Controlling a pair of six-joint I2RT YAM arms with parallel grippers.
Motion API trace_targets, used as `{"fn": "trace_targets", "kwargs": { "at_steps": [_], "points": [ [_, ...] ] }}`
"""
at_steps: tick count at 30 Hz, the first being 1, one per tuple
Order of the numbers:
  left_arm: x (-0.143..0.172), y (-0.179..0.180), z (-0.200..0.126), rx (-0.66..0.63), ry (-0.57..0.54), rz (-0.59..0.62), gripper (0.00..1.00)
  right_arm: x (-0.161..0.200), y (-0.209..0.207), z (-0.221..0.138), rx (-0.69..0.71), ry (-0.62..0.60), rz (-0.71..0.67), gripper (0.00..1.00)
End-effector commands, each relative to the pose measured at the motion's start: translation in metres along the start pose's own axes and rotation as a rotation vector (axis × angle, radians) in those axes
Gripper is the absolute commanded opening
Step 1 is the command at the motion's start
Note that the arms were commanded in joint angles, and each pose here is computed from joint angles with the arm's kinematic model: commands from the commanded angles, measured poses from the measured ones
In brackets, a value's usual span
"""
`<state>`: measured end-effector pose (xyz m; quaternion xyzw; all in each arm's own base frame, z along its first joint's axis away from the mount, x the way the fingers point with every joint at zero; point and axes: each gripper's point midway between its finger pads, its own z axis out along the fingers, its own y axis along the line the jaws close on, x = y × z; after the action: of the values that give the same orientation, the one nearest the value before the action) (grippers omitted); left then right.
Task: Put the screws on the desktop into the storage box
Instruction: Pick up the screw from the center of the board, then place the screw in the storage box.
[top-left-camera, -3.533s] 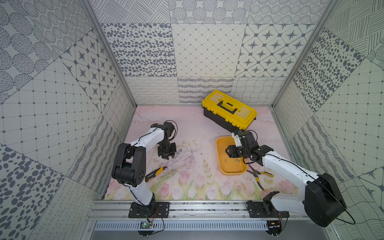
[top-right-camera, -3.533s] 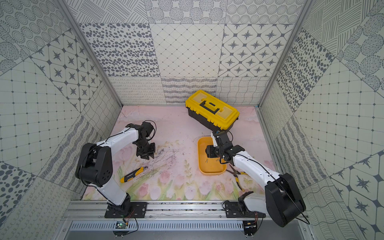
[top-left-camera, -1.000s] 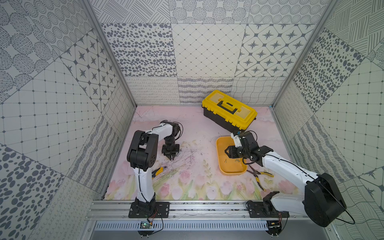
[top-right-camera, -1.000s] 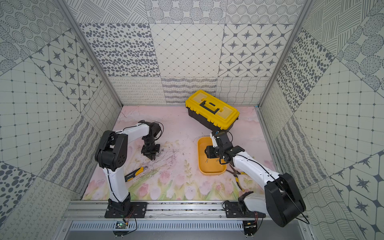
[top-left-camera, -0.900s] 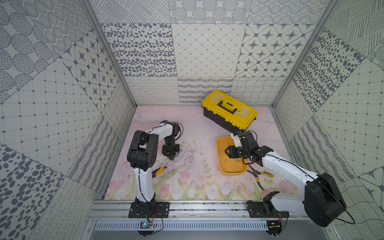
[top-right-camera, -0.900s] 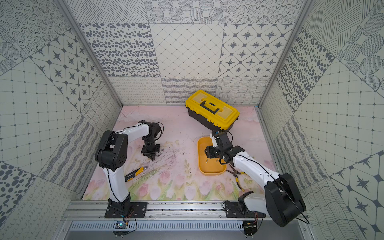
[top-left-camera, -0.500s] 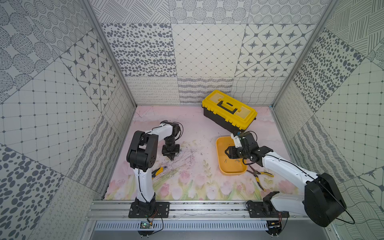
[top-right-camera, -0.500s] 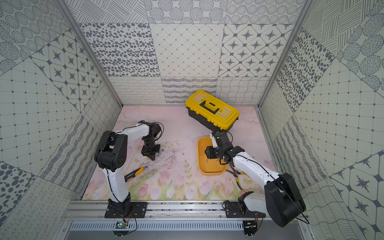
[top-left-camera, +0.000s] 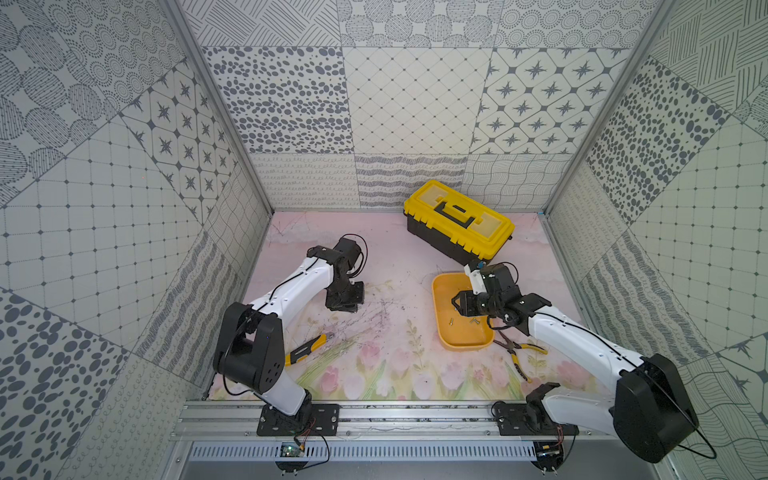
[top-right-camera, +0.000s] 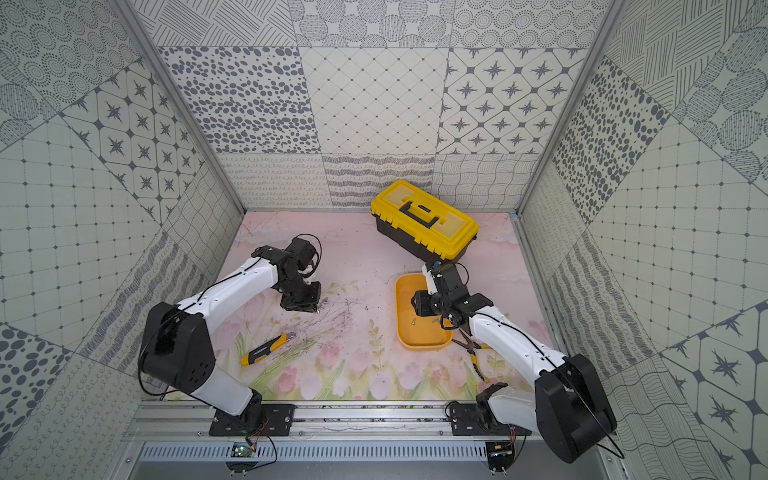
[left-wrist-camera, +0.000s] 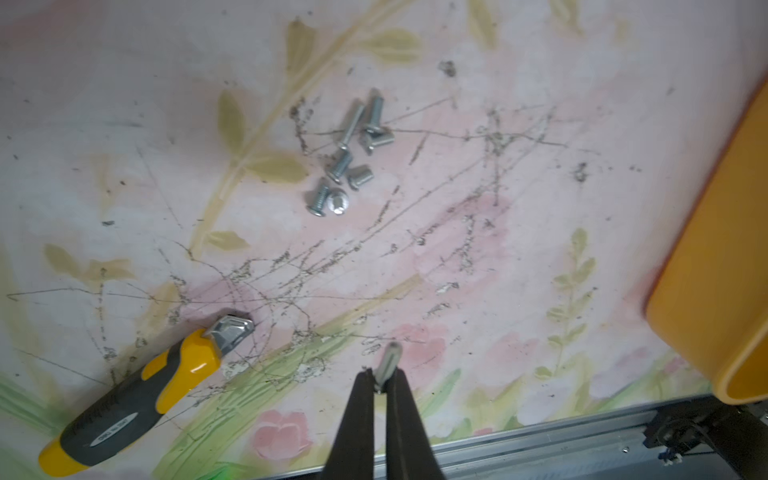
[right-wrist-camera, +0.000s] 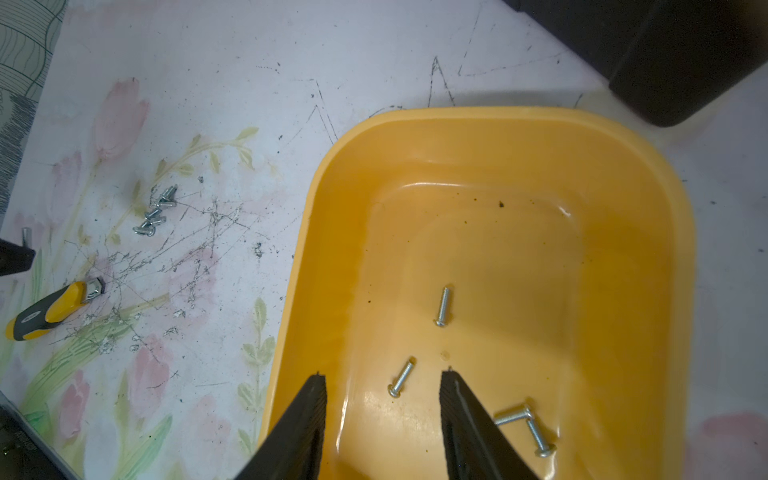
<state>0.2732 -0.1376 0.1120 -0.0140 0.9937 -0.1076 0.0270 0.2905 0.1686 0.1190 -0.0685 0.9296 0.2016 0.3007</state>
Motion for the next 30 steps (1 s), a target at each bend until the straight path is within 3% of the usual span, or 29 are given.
{"fn": "trace_targets", "kwargs": {
  "at_steps": [1, 6, 10, 17, 22, 24, 25, 26, 30],
  "points": [
    [0.021, -0.077, -0.019, 0.194, -0.03, 0.032, 0.0, -0.016, -0.008, -0.012, 0.015, -0.079, 0.039, 0.48],
    [0.038, -0.156, -0.019, 0.231, -0.042, 0.193, 0.0, -0.031, -0.025, -0.037, 0.029, -0.174, 0.115, 0.48],
    [0.045, -0.201, 0.002, 0.188, -0.018, 0.285, 0.0, -0.034, -0.04, -0.044, 0.048, -0.201, 0.172, 0.48],
    [0.051, -0.257, 0.044, 0.153, 0.053, 0.382, 0.0, -0.033, -0.047, -0.045, 0.049, -0.205, 0.203, 0.48],
    [0.043, -0.272, 0.058, 0.142, 0.064, 0.402, 0.0, -0.031, -0.048, -0.044, 0.05, -0.195, 0.207, 0.48],
    [0.039, -0.27, 0.066, 0.101, 0.077, 0.407, 0.18, -0.03, -0.049, -0.045, 0.057, -0.191, 0.207, 0.49],
    [0.036, -0.266, 0.068, 0.067, 0.072, 0.405, 0.32, -0.03, -0.052, -0.047, 0.077, -0.191, 0.208, 0.51],
    [0.033, -0.266, 0.067, 0.049, 0.068, 0.407, 0.38, -0.03, -0.054, -0.049, 0.093, -0.195, 0.211, 0.52],
    [0.025, -0.268, 0.048, 0.064, 0.019, 0.424, 0.48, -0.032, -0.052, -0.052, 0.085, -0.197, 0.21, 0.53]
  ]
}}
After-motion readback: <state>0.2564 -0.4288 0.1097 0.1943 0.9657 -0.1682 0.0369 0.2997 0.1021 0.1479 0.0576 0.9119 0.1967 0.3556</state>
